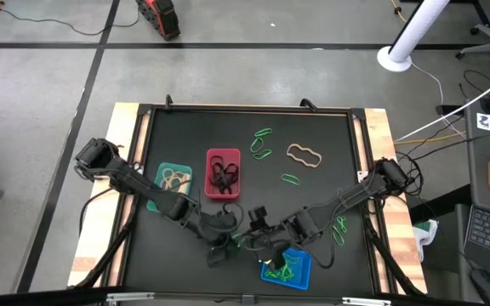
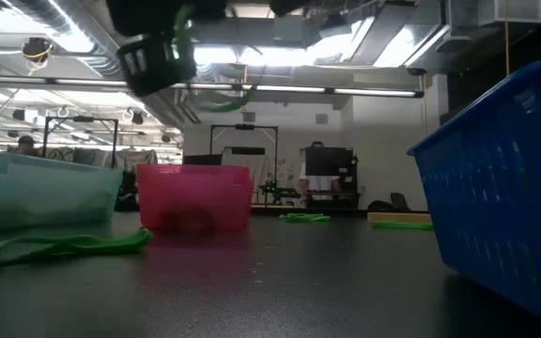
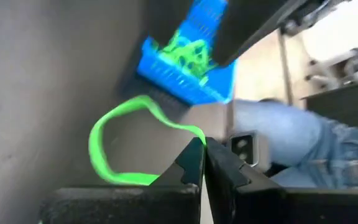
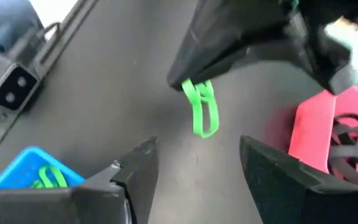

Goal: Sort rubber bands into baskets
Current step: Put the green rubber band into the blue bin

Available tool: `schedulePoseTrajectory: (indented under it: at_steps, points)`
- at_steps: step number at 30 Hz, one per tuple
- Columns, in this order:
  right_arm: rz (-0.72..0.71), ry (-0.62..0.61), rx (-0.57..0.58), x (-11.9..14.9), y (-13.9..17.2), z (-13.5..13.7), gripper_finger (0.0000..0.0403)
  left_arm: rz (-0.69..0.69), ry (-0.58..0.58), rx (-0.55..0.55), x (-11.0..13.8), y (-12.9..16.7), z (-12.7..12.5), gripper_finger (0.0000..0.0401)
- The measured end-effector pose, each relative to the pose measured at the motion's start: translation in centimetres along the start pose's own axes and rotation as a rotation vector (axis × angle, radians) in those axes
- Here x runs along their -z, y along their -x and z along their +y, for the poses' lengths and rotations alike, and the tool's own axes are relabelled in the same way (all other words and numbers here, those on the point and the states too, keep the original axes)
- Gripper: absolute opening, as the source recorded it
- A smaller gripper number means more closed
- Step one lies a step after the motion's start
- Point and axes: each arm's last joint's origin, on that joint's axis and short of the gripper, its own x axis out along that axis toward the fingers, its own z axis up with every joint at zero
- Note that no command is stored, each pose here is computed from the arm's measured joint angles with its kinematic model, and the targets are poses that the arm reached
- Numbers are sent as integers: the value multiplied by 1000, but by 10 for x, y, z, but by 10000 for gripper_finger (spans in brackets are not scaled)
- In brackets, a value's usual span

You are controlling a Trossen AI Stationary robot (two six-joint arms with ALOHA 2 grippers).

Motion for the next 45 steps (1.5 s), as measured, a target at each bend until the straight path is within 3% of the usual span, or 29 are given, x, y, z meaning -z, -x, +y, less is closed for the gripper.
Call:
schedulePoseTrajectory:
  at_steps: [14, 18, 25, 29, 33, 36, 45]
  points:
    - [-27, -7, 24, -2, -18, 4, 213, -80, -33, 66, -11, 0, -3, 5]
    - [-25, -7, 27, -2, -18, 4, 171, -86, -59, 70, -11, 0, -4, 7]
    - [-22, -6, 19, -2, -18, 4, 54, -114, -89, 93, -14, 1, -6, 8]
    - [-17, 0, 4, -1, -18, 7, 7, -113, -90, 93, -14, 1, -6, 25]
    - [-5, 3, -35, 0, -17, 12, 20, -98, -122, 108, -13, 1, -7, 49]
    - [22, -8, -77, 3, -16, 17, 9, -74, -150, 113, -11, 1, -7, 78]
    - [159, -35, -207, 16, -7, 45, 3, 22, -198, 30, -2, 0, 2, 154]
